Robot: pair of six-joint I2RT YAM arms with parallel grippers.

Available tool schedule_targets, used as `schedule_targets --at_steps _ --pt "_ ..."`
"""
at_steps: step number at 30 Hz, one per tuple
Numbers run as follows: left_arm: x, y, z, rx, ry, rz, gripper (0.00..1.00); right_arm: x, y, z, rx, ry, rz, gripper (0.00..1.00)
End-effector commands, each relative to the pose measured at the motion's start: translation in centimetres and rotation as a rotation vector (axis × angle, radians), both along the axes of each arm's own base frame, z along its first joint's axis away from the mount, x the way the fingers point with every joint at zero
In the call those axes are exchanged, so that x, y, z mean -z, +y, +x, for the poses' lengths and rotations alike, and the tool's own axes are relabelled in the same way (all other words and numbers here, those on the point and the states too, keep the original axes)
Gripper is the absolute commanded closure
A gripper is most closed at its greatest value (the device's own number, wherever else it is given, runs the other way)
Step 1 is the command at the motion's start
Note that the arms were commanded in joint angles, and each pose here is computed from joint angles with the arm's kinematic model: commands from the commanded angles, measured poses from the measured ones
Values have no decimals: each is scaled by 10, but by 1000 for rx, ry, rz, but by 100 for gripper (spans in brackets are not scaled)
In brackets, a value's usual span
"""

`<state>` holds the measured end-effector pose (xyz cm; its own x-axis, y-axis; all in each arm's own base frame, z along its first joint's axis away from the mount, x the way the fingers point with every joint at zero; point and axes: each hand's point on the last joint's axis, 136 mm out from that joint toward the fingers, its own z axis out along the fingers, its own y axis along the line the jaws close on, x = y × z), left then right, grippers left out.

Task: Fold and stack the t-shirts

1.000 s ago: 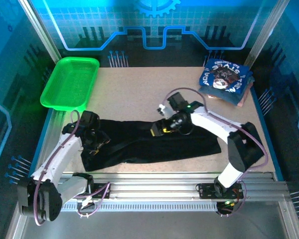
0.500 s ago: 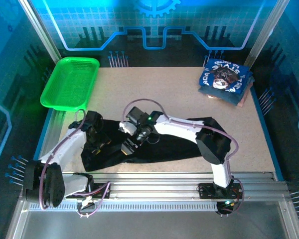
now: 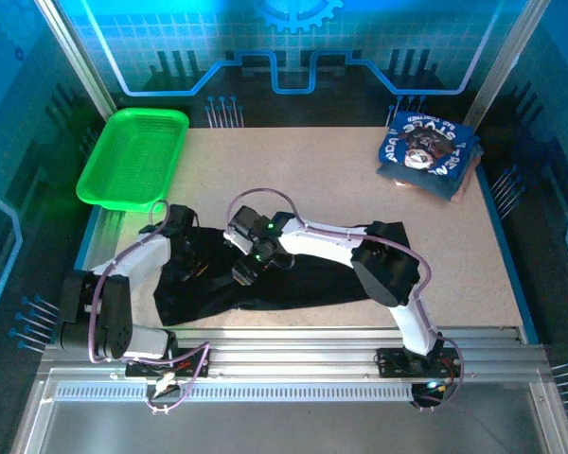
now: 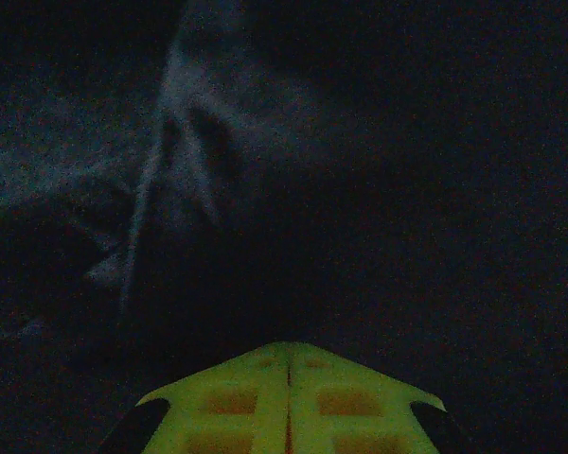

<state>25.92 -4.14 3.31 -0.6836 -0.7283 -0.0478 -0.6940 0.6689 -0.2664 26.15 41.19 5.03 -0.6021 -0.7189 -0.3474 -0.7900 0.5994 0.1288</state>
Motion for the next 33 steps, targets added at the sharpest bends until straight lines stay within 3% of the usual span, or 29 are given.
schedule_targets --at_steps 1,7,11,12,15,17,21,27,33 --pt "-21 -1 28 20 -93 -17 92 9 -8 20 69 -35 -71 27" --pt "-29 1 50 17 -120 -25 92 1 -3 36 118 -32 -33 28" --pt "-43 -8 47 53 -125 -65 92 -18 0 25 46 -11 37 27" --pt "-48 -9 40 60 -135 -75 86 -22 -3 19 21 -17 49 27" --pt "-59 -17 13 77 -143 -123 50 -23 -15 10 -8 -44 67 23" --pt "-63 -22 -4 74 -137 -162 44 -22 -25 12 9 -40 63 23" --pt "-66 -27 -32 116 -139 -178 40 -39 -32 17 1 -65 115 22" --pt "-52 -34 -52 268 -45 -105 41 -56 -43 27 -6 -93 117 21" --pt "-36 -33 -60 371 105 82 39 -74 -57 37 44 -103 165 20"
